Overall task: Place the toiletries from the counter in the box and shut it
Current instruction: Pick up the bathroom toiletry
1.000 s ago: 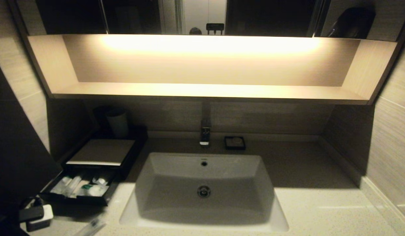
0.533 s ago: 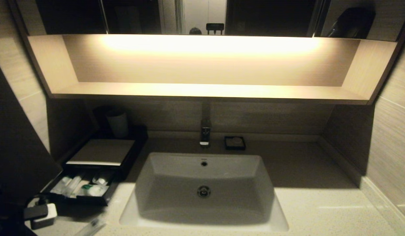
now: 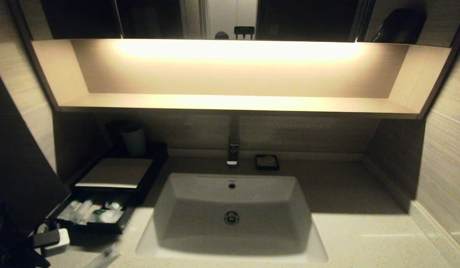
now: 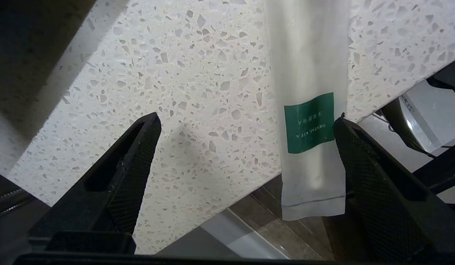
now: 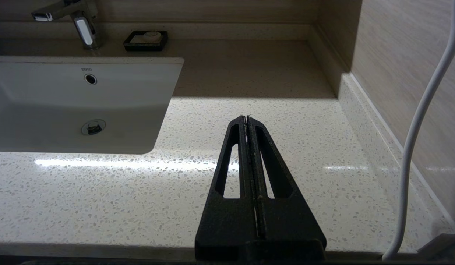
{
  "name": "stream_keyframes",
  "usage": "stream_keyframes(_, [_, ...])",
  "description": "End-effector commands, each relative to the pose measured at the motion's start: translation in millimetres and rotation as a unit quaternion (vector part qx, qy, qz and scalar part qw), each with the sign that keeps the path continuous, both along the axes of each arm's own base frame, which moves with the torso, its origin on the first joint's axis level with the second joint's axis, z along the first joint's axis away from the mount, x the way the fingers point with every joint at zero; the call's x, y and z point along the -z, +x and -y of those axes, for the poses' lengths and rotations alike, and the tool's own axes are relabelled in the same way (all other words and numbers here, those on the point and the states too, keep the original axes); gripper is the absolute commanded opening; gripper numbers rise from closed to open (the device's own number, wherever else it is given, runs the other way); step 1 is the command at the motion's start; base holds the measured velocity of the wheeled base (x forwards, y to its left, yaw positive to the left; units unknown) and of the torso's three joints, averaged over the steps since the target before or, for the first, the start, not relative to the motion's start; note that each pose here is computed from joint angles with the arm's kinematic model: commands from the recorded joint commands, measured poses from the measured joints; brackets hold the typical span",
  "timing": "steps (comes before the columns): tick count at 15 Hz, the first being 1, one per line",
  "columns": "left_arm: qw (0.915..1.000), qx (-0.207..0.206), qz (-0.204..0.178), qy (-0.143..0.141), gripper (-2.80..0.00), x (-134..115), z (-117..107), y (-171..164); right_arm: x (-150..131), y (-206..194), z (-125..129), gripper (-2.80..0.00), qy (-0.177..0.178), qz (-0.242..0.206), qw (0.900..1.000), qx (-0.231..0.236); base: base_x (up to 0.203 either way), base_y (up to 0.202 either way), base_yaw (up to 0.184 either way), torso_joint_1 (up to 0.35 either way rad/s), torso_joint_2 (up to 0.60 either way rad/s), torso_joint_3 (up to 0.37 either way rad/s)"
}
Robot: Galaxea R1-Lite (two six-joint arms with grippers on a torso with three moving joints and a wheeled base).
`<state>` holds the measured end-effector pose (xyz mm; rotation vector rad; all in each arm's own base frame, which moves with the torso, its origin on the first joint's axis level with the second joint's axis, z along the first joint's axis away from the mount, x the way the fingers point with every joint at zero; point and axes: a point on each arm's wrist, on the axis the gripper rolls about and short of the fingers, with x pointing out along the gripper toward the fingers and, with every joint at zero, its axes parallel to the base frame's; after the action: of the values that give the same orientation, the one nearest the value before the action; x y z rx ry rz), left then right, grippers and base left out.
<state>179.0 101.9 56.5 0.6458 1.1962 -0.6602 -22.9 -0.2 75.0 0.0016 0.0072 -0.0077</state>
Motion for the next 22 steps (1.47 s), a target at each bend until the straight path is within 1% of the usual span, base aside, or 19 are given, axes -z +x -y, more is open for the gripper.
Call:
stream_keyframes(1, [1.0,0.004,-0.007,-0.005,0.0,3.1,0.7,-1.1,0.1,0.0,0.0,-2.8,0.0,0.0,1.0,0.0,0.0,0.0,0.0,0.0,0.0,0.0])
stream_keyframes(11, [0.9997,0.004,-0.018,-0.013,0.0,6.9,4.3,-7.0,0.1,0.0,0.0,-2.8,0.0,0.0,1.0,0.0,0.0,0.0,0.0,0.0,0.0,0.0])
stream_keyframes(22, [0.9995,0.003,-0.025,-0.016,0.0,8.1,4.7,-8.3,0.1,0.0,0.0,-2.8,0.0,0.0,1.0,0.0,0.0,0.0,0.0,0.0,0.0,0.0])
